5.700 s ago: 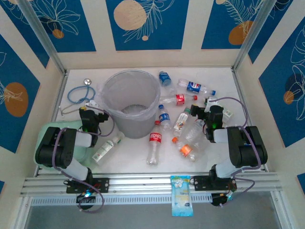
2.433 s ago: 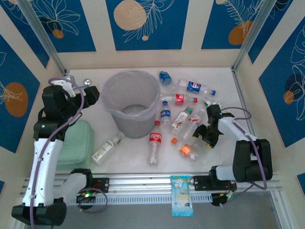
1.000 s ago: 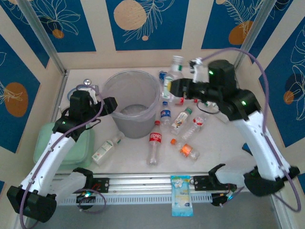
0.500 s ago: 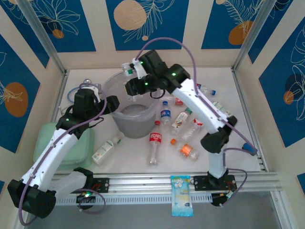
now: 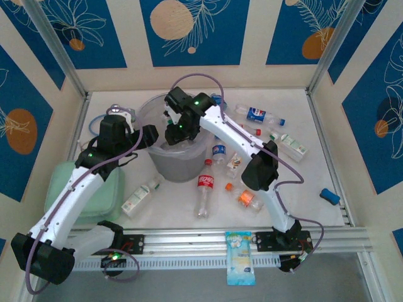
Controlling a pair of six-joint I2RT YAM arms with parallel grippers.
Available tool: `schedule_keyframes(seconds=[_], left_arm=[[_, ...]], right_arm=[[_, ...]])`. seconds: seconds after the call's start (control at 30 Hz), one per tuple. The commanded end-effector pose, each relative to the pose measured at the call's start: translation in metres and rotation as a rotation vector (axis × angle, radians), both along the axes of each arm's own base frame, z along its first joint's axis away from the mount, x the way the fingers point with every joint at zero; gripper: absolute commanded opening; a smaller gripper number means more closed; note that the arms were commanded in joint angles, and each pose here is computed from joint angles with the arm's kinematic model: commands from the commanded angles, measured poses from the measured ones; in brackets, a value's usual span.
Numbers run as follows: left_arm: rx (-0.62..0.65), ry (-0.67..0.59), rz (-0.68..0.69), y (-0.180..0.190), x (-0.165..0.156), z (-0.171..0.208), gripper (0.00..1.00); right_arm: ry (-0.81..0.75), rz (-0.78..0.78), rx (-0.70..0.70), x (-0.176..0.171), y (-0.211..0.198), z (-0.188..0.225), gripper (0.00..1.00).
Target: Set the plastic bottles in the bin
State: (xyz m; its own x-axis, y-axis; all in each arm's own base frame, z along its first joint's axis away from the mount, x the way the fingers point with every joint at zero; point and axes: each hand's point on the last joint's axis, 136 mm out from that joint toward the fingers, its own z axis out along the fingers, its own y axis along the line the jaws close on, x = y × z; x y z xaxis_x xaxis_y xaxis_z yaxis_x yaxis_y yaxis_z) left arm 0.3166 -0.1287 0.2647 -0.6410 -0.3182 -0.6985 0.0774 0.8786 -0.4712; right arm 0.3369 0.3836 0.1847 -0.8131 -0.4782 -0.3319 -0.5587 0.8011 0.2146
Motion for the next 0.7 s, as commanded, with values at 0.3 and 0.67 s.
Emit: schedule_keyframes(seconds=[0.3, 0.67], left_arm=[[0.066, -0.037, -0.012, 0.003, 0.0, 0.012, 0.72], [0.212, -0.089, -0.076, 0.017, -0.021, 0.043, 1.0]], right_arm=[[0.046, 0.003, 0.011, -0.001, 0.004, -0.018, 0.62], [0.011, 0.006, 0.056, 0.006, 0.004, 0.007, 0.79]])
